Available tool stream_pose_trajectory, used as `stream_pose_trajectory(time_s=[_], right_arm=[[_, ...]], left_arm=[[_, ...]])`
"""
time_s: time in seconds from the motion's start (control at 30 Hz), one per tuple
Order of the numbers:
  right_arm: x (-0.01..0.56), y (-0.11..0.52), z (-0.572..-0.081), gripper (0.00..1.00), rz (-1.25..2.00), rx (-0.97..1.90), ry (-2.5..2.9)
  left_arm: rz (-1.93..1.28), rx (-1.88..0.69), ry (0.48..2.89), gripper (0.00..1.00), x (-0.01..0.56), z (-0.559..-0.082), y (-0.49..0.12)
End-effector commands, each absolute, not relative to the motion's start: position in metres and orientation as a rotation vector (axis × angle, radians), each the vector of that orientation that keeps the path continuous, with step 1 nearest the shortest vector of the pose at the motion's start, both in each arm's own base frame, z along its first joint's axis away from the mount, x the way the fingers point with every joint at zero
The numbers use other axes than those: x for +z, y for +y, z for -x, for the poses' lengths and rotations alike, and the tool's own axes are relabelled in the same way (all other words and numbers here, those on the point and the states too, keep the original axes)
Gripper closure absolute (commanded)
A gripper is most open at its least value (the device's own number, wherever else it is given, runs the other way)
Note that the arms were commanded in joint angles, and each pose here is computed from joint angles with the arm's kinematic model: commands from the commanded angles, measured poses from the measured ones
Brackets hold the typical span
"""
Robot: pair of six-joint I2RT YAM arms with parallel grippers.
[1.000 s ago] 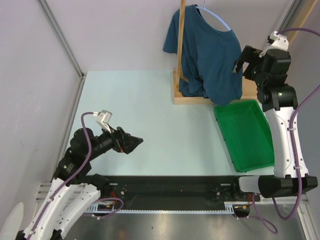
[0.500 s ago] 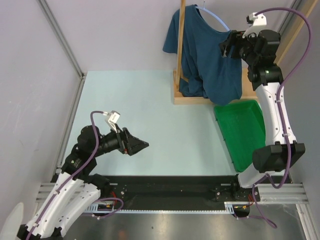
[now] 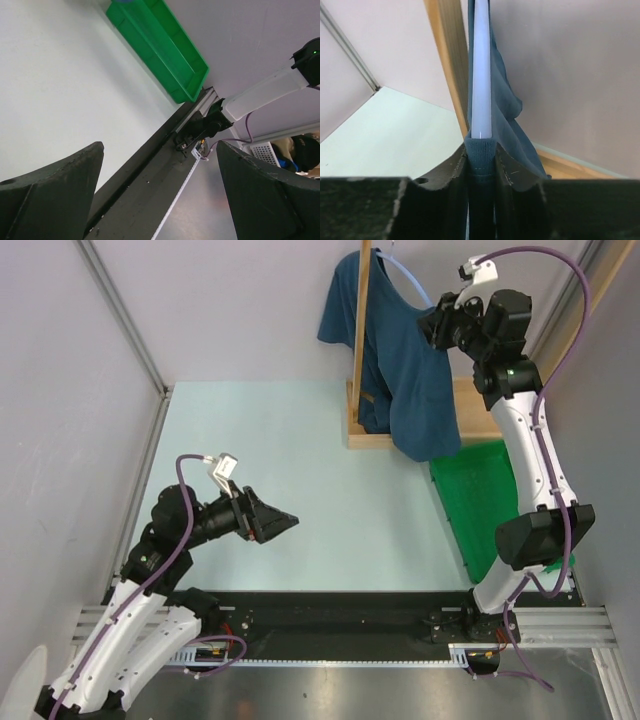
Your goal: Remove the t-shirt from the hanger
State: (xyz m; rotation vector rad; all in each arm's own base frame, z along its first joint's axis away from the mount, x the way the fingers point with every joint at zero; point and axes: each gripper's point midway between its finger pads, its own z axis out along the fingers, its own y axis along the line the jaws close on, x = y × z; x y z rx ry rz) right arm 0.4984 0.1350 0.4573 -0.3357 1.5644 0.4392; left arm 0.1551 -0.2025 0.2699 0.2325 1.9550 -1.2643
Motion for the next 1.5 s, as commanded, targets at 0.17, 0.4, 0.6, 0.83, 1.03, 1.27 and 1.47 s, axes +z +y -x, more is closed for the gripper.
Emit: stream_pose_trajectory(time_s=[0.17,0.4,0.6,0.83,1.03,1.27,1.47], right_arm=[[0.514,0.161,-0.484,0.93,0.296,0.354,1.454],[0.552,0.151,-0.48,1.0,0.116,0.415,1.404],[0.573,0.143,-0.493,1.0,-0.021,0.489,1.363],[0.559,0.105,-0.52,1.0,-0.249,0.799,1.393],[0.554,0.097,-0.529,1.0,-0.328,0.975,1.4],[0.537,0.057,-0.52,1.0,-0.497,1.027,1.415],[0.503,0.009,-0.503,1.0,-0.642,1.073,1.44]], left_arm=[[-0.209,-1.326,1.903,0.0,0.298,-0.154,-0.206],[-0.194,-1.336,1.902,0.0,0.302,-0.154,-0.206],[-0.193,-1.352,1.902,0.0,0.301,-0.151,-0.206],[-0.203,-1.346,1.906,0.0,0.302,-0.147,-0.204],[-0.208,-1.349,1.902,0.0,0.302,-0.144,-0.203],[-0.201,-1.354,1.916,0.0,0.297,-0.145,-0.204],[-0.209,-1.361,1.919,0.0,0.296,-0.143,-0.205]])
